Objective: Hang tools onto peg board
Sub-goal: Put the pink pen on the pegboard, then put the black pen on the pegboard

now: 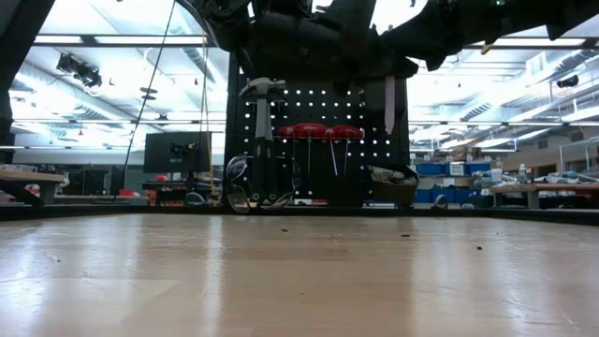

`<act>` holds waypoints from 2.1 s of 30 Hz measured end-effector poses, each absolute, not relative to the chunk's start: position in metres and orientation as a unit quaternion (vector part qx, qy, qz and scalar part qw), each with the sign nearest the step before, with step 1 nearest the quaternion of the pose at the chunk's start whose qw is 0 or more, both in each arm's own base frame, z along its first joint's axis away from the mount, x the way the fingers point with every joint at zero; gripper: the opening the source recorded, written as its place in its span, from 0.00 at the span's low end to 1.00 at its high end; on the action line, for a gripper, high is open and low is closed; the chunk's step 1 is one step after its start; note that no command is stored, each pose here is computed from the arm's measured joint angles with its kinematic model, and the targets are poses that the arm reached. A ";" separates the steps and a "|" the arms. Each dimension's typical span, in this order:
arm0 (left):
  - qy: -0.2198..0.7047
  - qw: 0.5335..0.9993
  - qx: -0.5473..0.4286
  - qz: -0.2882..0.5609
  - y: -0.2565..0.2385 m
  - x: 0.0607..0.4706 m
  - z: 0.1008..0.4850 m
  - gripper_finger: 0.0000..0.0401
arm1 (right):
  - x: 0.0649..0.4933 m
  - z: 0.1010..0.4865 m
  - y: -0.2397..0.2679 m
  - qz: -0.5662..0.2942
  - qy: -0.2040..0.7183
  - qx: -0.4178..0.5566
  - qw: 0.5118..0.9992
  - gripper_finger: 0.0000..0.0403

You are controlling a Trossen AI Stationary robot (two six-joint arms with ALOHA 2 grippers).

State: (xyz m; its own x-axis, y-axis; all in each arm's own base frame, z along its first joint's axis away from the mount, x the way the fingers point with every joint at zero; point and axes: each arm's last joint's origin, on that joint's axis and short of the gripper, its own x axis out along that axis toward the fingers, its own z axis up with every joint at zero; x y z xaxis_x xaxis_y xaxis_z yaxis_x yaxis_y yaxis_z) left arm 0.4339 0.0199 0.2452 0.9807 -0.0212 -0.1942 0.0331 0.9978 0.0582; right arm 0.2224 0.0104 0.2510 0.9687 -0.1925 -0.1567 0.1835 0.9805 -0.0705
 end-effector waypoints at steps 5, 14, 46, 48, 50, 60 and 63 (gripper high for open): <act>0.095 0.995 0.026 0.006 0.019 0.434 0.246 0.13 | 0.222 0.251 0.010 -0.096 0.083 -0.030 0.991 0.12; 0.098 0.994 0.040 0.039 0.015 0.433 0.247 0.45 | 0.216 0.254 0.009 -0.107 0.085 -0.033 0.990 0.12; 0.082 0.992 -0.004 0.096 -0.004 0.402 0.191 0.57 | 0.177 0.336 -0.118 -0.377 -0.132 -0.316 0.861 0.12; 0.079 0.992 -0.004 0.098 -0.004 0.402 0.192 0.57 | 0.182 0.336 -0.131 -0.386 -0.114 -0.299 0.865 0.12; 0.079 0.992 -0.004 0.098 -0.004 0.402 0.192 0.57 | 0.188 0.338 -0.142 -0.388 -0.093 -0.274 0.875 0.12; 0.095 0.991 -0.003 0.096 -0.005 0.402 0.189 0.57 | 0.198 0.331 -0.169 -0.390 0.041 -0.141 0.909 0.27; 0.097 0.991 -0.005 0.093 -0.005 0.402 0.189 0.57 | 0.196 0.333 -0.168 -0.392 0.046 -0.131 0.910 0.35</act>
